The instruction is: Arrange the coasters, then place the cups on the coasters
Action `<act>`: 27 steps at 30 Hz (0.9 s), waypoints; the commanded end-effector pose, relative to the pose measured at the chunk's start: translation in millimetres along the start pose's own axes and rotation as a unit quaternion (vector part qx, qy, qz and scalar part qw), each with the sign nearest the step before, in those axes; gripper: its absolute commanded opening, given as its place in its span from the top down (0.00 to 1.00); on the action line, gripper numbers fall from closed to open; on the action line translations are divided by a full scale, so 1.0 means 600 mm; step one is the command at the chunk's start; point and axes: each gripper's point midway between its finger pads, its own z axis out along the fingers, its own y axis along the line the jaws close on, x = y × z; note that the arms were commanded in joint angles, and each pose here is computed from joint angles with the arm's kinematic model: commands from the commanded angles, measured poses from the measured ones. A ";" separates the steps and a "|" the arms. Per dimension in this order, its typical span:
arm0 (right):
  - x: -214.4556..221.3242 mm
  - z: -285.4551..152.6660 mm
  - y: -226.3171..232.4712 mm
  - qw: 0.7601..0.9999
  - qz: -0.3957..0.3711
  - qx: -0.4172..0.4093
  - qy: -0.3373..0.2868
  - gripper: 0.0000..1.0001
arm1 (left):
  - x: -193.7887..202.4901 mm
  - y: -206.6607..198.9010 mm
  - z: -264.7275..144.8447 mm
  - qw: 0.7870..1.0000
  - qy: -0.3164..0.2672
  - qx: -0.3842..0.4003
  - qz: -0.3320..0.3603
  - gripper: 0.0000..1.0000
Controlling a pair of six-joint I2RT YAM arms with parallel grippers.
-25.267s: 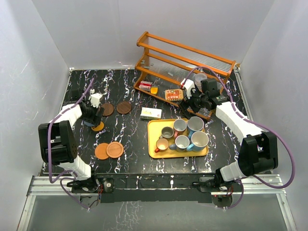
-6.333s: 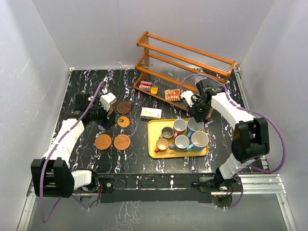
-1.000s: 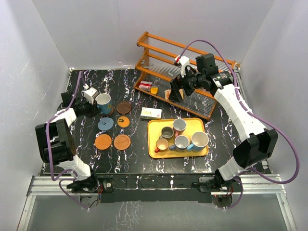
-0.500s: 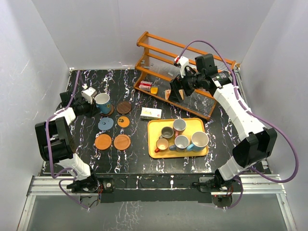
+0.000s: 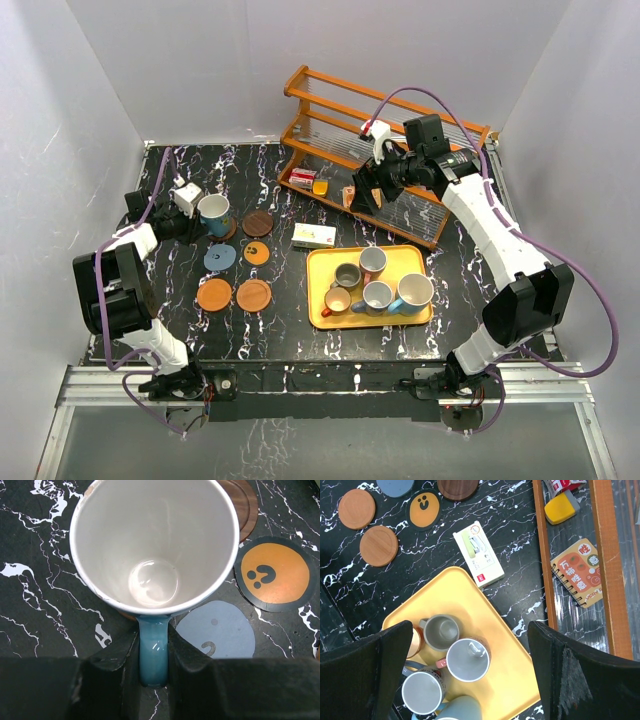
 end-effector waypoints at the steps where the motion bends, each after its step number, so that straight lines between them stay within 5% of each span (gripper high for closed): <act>1: -0.016 -0.002 0.002 1.000 -0.016 -0.005 -0.017 0.02 | -0.022 0.003 -0.007 0.999 -0.020 0.005 0.037 0.78; 22: 0.042 -0.053 -0.027 0.993 -0.069 0.097 0.026 0.02 | -0.059 0.003 -0.079 0.998 -0.001 -0.047 0.042 0.42; 27: 0.067 -0.072 -0.032 0.988 -0.077 0.121 0.053 0.02 | -0.086 -0.002 -0.122 0.994 -0.008 -0.101 0.026 0.22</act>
